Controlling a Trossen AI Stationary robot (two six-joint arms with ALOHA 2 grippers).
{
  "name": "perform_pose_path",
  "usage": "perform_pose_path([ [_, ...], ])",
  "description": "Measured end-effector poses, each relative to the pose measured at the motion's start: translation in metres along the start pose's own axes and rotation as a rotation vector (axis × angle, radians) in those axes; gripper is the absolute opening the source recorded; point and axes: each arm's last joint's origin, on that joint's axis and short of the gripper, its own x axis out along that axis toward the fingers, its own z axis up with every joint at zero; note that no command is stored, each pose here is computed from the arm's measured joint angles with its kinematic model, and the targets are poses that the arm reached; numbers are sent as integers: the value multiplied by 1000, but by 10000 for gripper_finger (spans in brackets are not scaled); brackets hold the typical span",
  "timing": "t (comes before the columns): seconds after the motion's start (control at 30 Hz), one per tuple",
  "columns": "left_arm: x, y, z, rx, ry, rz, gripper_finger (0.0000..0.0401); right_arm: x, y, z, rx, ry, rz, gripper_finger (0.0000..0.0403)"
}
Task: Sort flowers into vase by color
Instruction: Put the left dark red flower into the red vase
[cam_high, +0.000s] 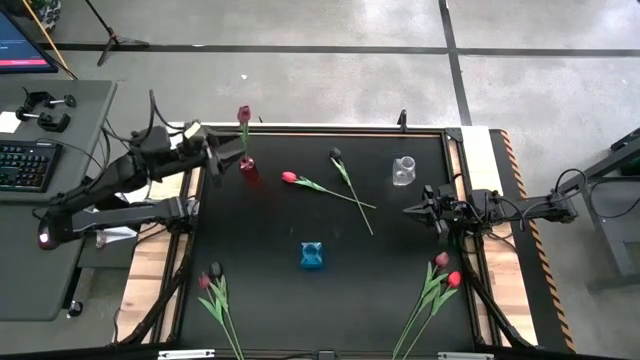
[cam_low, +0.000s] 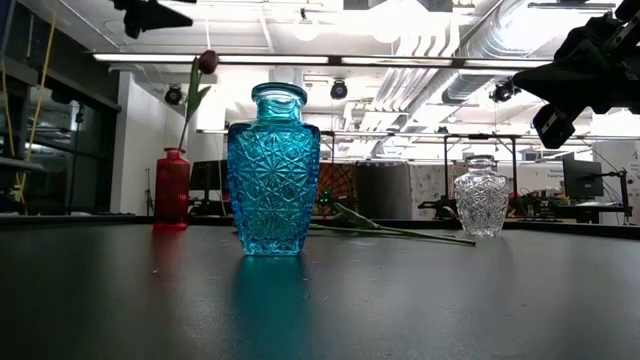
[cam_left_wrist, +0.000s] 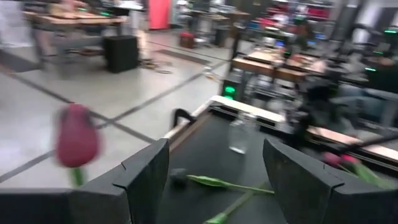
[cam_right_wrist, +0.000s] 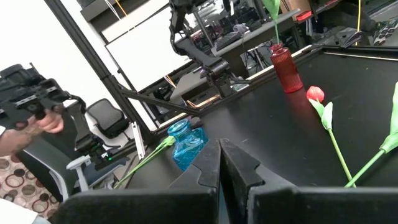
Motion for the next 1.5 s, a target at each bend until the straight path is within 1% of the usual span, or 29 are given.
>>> perform_pose_path([
  [0.17, -1, -10, -1, 7, 11, -147, 248, 0, 0, 0, 0, 0, 0, 0],
  [0.27, 0, -19, -3, -41, 55, -289, 248, 0, 0, 0, 0, 0, 0, 0],
  [0.37, 3, -32, -11, -125, 186, -452, 248, 0, 0, 0, 0, 1, 0, 0],
  [0.43, 5, -43, -20, -152, 338, -526, 248, 0, 0, 0, 0, 1, 0, 0],
  [0.47, 6, -49, -24, -145, 424, -557, 248, 0, 0, 0, 0, 0, 0, 0],
  [0.5, 5, -55, -28, -124, 514, -585, 248, 0, 0, 0, 0, 0, 0, 0],
  [0.57, 1, -68, -39, -43, 699, -647, 244, 0, 0, 0, 0, 1, 0, 0],
  [0.67, -8, -87, -50, 105, 895, -746, 234, 0, 0, 0, 0, 1, -1, 0],
  [0.7, -11, -92, -54, 148, 943, -772, 230, 0, 0, 0, 0, 0, 0, 0],
  [0.77, -16, -103, -59, 204, 994, -826, 221, 0, 0, 0, 0, 0, 0, 0],
  [0.83, -21, -111, -62, 209, 1036, -851, 213, 0, 0, 0, 0, 0, 0, 0],
  [0.9, -24, -120, -65, 149, 1091, -832, 208, 0, 0, 0, 0, 0, 0, 0],
  [0.93, -25, -124, -67, 94, 1119, -807, 206, 0, 0, 0, 0, 1, -1, 0],
  [1.0, -27, -132, -71, -67, 1196, -721, 205, 0, 0, 0, 0, 0, 0, 0],
  [1.07, -28, -140, -77, -268, 1302, -563, 205, 0, 0, 0, 0, 0, 0, 0],
  [1.1, -30, -144, -82, -352, 1348, -466, 205, 0, 0, 0, 0, 1, 0, 0],
  [1.17, -35, -153, -90, -481, 1409, -286, 204, 0, 0, 0, 0, 0, 0, 0],
  [1.27, -47, -173, -105, -601, 1443, -93, 204, 0, 0, 0, 0, 0, 0, 0],
  [1.33, -54, -192, -117, -709, 1432, 7, 204, 0, 0, 0, 0, 0, 0, 0],
  [1.4, -60, -211, -131, -814, 1417, 85, 204, 0, 0, 0, 0, 0, 0, 0],
  [1.5, -65, -239, -153, -970, 1400, 171, 204, 0, 0, 0, 0, 0, 0, 0],
])
